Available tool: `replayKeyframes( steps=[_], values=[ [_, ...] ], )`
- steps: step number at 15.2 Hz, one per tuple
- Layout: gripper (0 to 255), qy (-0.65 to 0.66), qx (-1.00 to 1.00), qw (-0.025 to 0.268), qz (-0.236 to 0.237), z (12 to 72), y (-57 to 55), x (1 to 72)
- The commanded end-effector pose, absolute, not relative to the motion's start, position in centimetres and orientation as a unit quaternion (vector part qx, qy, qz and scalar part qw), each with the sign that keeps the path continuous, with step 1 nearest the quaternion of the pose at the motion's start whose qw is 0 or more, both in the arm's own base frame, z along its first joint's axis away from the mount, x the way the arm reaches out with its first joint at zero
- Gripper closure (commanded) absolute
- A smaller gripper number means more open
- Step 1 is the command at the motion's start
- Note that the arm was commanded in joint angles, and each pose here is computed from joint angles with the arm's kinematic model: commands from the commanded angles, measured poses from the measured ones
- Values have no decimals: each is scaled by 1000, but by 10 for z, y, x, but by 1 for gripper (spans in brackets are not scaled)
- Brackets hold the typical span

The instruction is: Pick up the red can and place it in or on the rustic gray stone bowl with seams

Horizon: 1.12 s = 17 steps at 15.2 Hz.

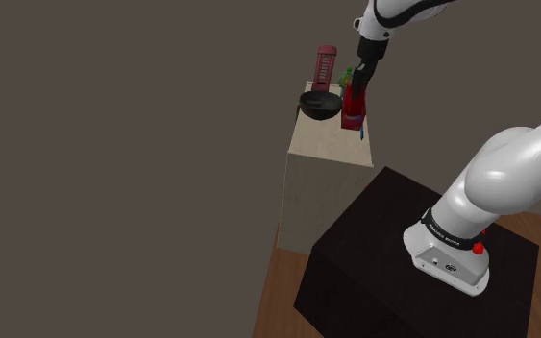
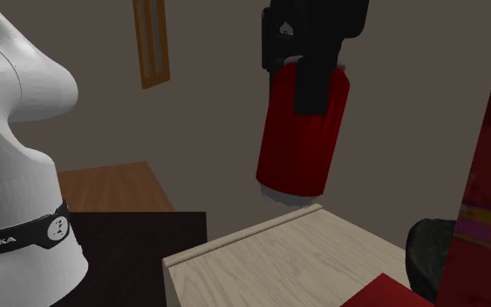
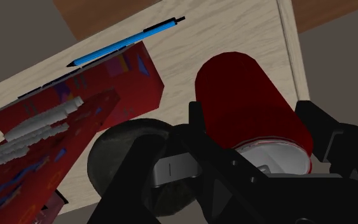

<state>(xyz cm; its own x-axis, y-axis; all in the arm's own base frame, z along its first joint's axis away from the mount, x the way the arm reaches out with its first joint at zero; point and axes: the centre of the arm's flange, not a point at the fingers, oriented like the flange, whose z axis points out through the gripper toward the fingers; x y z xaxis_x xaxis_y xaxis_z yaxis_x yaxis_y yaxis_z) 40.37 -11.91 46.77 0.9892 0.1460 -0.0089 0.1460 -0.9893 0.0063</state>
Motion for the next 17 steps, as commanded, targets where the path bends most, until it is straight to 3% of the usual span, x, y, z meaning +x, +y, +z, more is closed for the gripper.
replayKeyframes(
  steps=[1, 7, 17],
  values=[
    [255, 73, 997, 4, -4, 478, -119, 403],
    [255, 73, 997, 4, -4, 507, -119, 403],
    [255, 73, 997, 4, -4, 526, -173, 521]
  ],
)
